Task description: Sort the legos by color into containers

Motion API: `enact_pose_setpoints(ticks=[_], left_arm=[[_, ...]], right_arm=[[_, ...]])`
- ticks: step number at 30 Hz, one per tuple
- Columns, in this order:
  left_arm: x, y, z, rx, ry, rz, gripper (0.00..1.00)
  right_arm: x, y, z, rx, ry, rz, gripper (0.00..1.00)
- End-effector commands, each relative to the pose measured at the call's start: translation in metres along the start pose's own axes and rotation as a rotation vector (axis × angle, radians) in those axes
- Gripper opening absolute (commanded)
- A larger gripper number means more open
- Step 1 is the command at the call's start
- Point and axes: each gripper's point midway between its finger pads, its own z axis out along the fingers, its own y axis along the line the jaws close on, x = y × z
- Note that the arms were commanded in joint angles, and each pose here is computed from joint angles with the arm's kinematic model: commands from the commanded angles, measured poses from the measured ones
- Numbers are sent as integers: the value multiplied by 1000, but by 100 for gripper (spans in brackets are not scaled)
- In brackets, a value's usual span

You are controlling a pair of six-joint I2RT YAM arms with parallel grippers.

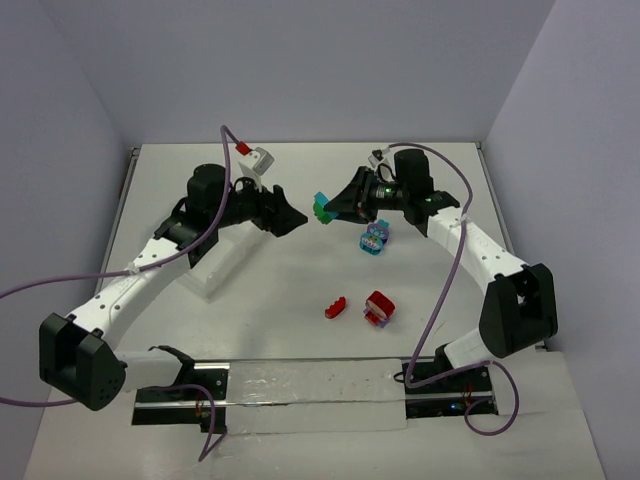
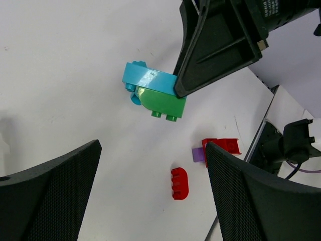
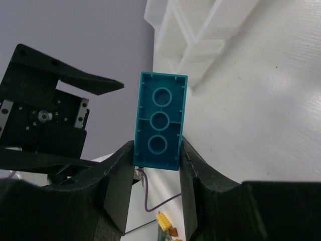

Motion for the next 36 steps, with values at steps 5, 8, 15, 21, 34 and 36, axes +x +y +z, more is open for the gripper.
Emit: enact_pose_setpoints(ticks=[5,8,15,21,34,36], left_arm=[[-20,-16,21,112,-49,75,96],[-20,-19,25,126,-40,75,96],[-33,-20,18,140,-112,-31,93],[-47,-17,-6,214,-182,-292,89],[-79,-56,-45,651,-364,-723,84],[-80,-61,-44,679,-367,-710,84]], right_arm=[[1,30,-16,-91,-21,-51,0],[1,31,-16,-96,-19,-51,0],[-2,38,-19,-108,-37,-79,0],[-5,59,-31,-191,-112,-199,0],[-6,83,-44,-270,-163,-319,0],[-7,87,-45,-282,-167,-323,0]])
